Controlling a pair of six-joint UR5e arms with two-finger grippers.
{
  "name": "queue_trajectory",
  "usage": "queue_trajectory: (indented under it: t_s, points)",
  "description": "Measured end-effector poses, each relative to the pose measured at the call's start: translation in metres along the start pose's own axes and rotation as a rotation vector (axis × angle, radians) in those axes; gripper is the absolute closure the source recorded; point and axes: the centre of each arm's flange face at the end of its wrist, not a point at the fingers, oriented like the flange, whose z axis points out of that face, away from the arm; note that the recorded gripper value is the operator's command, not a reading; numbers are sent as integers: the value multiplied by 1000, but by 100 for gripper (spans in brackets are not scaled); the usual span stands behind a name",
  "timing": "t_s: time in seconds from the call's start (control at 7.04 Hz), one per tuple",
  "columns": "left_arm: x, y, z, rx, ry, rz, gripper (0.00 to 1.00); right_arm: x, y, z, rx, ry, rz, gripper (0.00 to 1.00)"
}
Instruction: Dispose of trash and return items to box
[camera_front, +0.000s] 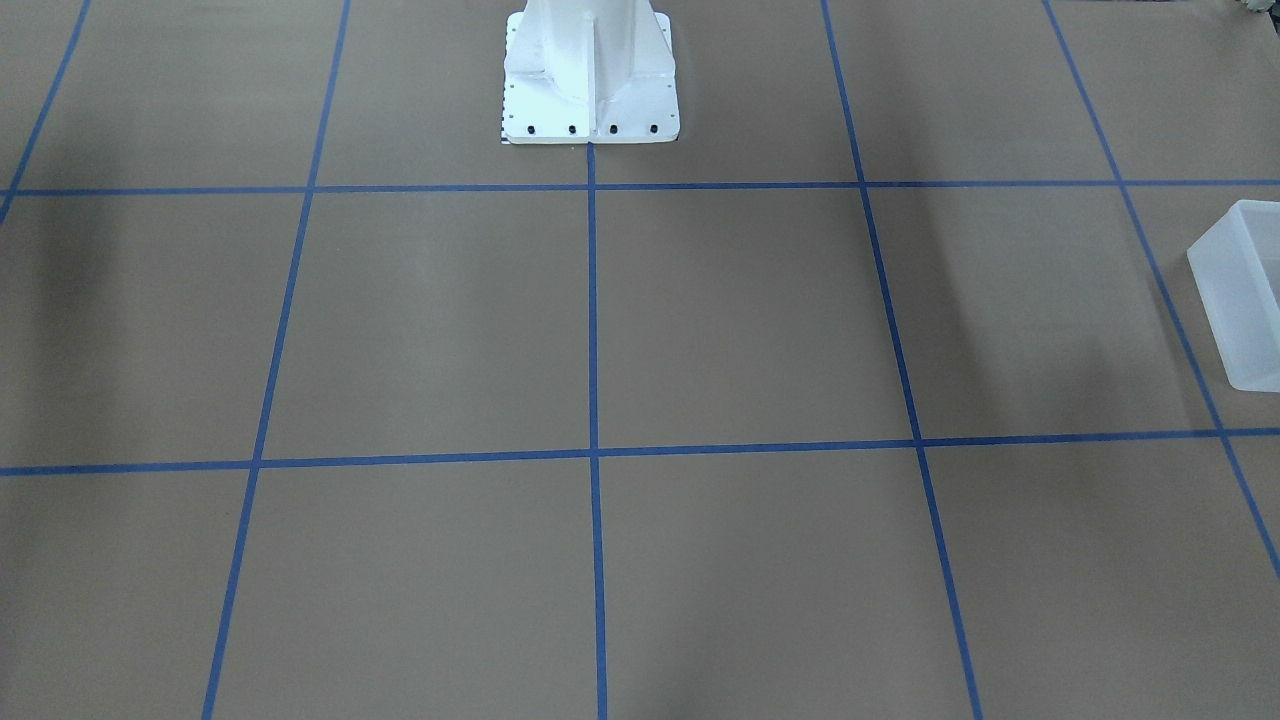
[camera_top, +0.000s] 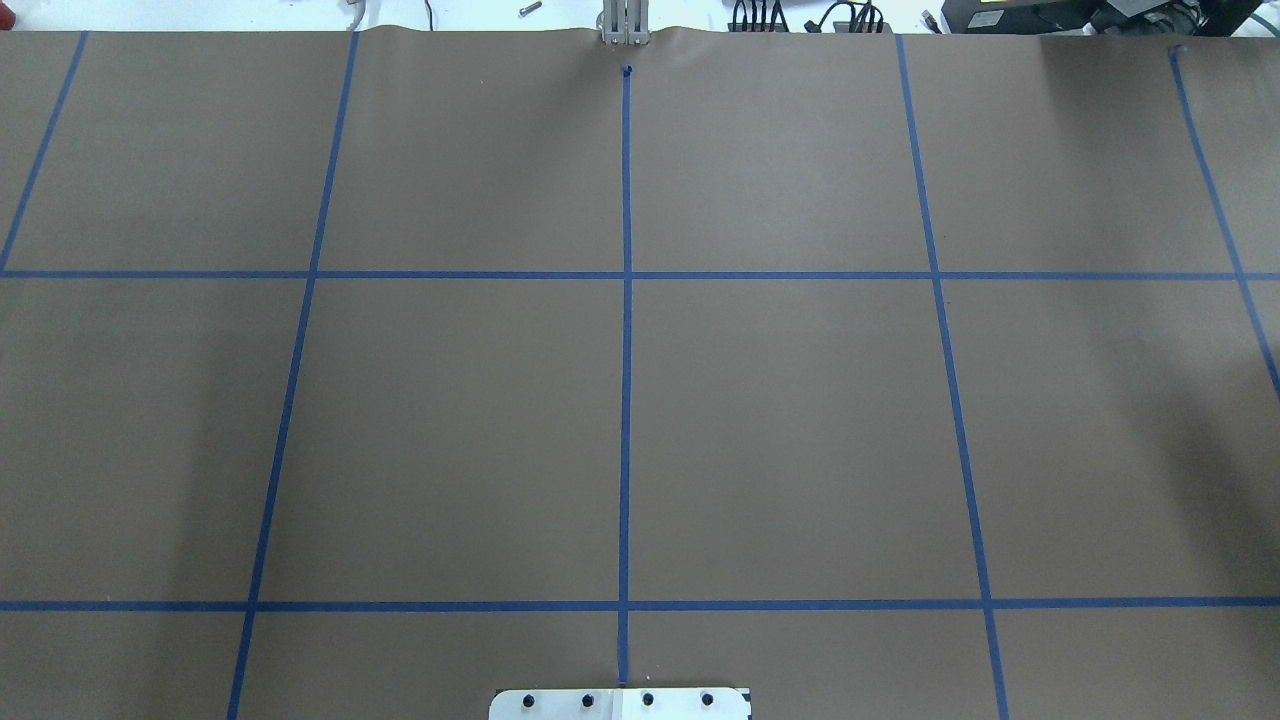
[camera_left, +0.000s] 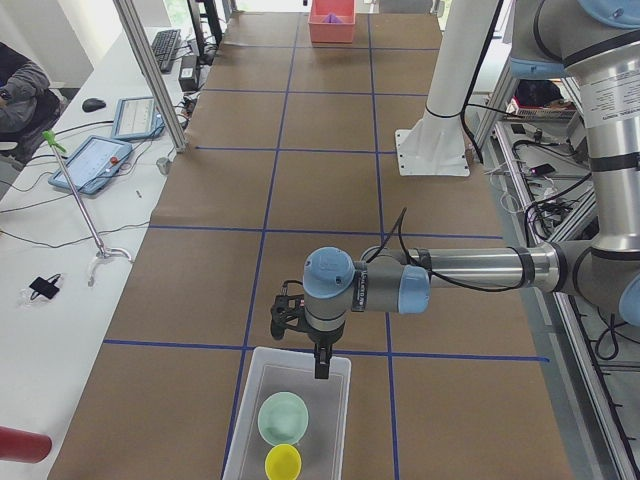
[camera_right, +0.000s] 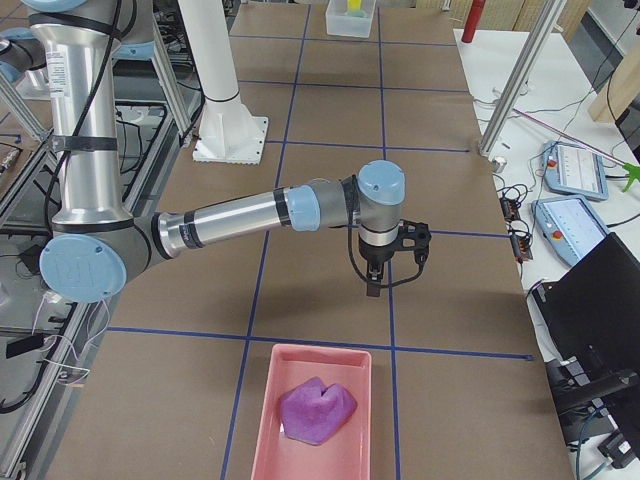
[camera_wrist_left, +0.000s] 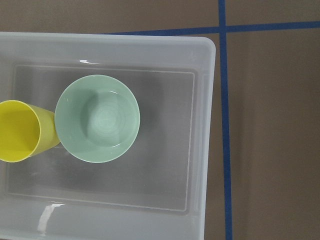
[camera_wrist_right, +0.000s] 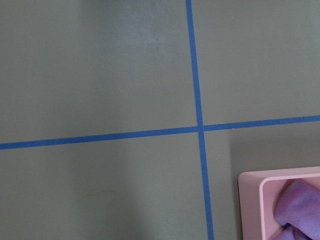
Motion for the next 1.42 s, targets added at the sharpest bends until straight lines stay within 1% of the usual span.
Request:
queue_trajectory:
  t_s: [0.14, 0.28, 0.43, 0.71, 0.85, 1.42]
  points:
    - [0, 0, 0, 0, 0, 0, 2, 3, 4, 7, -11, 23, -48, 0]
    - [0, 0, 0, -1, 0, -1, 2, 10, 13, 17, -31, 31, -94, 0]
    - [2, -1, -2, -2, 2, -4, 2, 15, 19, 23, -49, 28, -111, 0]
    - [18, -2, -17, -26, 33, -30, 2, 21, 24, 31, -68, 21, -108, 0]
    - [24, 1, -22, -34, 50, -35, 2, 22, 26, 31, -68, 22, -112, 0]
    - [30, 1, -27, -29, 63, -28, 2, 18, 27, 26, -60, 16, -122, 0]
